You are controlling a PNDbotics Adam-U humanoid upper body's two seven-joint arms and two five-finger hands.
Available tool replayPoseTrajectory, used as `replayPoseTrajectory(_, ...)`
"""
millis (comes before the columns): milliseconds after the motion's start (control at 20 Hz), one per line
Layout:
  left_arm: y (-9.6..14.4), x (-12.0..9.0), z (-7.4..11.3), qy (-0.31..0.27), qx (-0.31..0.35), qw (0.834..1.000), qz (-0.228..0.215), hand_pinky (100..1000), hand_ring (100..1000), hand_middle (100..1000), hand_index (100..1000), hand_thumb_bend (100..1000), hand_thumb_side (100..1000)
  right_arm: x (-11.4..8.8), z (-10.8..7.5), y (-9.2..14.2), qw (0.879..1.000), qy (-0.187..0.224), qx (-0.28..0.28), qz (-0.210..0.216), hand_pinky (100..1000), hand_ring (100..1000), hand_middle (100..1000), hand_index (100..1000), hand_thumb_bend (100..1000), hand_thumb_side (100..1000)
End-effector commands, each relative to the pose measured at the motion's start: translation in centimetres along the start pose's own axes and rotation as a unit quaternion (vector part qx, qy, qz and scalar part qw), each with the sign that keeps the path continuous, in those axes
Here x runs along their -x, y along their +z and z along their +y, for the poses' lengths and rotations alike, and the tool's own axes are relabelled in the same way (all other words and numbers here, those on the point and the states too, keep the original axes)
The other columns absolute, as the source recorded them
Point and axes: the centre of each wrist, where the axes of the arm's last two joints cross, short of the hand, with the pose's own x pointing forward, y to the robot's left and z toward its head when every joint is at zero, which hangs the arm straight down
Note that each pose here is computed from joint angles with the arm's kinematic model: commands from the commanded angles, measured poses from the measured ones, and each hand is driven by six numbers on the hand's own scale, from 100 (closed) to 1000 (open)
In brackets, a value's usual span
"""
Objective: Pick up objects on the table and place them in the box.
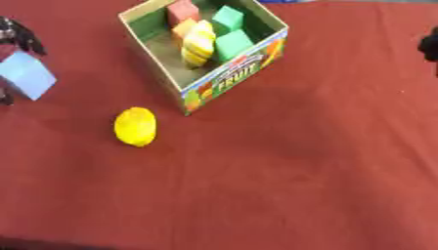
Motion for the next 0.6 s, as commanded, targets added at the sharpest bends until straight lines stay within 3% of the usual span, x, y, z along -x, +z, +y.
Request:
replayPoseTrajectory(50,0.89,1.18,0.99,0.0,-0.022,0.999,0.025,843,816,786,857,764,100,-0.63,-0.48,-0.46,1.0,0.002,0.004,-0.013,798,766,698,788,100,556)
replayPoseTrajectory(600,1.27,1.86,1.46,-0.013,-0.058,0.997,0.047,829,802,753,813,727,100,-0.41,-0.07,-0.19,1.0,-0.009,0.01,-0.004,795,759,690,787,100,569)
